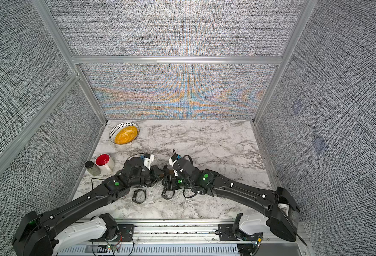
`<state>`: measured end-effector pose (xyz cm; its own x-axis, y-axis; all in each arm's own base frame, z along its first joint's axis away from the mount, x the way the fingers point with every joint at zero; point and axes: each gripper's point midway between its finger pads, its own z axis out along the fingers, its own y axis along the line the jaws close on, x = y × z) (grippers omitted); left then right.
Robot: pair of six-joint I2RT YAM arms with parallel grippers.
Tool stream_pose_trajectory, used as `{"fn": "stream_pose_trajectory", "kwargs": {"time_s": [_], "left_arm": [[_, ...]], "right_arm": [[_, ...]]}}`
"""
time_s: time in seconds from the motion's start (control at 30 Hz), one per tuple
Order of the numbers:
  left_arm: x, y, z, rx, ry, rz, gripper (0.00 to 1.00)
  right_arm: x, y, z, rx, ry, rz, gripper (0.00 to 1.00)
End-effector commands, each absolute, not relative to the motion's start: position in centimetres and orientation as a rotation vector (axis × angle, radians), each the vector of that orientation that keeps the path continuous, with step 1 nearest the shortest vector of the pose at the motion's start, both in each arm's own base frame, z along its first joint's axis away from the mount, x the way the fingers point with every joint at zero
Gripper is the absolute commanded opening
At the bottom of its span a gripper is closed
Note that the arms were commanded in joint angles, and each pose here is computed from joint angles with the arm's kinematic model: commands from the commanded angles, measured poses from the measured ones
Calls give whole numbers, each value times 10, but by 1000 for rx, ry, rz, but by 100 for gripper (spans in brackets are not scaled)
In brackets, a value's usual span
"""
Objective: Place watch on stand
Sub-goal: Pick up the watch at the center of the board.
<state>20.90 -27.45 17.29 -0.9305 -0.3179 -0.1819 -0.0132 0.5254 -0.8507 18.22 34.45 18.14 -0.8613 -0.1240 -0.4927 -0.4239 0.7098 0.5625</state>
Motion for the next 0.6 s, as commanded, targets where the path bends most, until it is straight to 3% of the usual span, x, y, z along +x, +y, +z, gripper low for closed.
{"fn": "stream_pose_trajectory", "kwargs": {"time_s": [0.0, 0.13, 0.37, 0.57], "left_arm": [[210, -277, 178, -257, 2431, -1390, 0], [210, -277, 179, -258, 2428, -1392, 0], [210, -278, 179, -257, 2427, -1394, 0], [210, -278, 178, -258, 2427, -1395, 0]], "right_arm": [[184, 347, 187, -427, 2473, 979, 58], [184, 347, 187, -426, 2475, 973, 57], [184, 347, 187, -426, 2481, 972, 43], [184, 347, 188, -419, 2481, 976, 39]]}}
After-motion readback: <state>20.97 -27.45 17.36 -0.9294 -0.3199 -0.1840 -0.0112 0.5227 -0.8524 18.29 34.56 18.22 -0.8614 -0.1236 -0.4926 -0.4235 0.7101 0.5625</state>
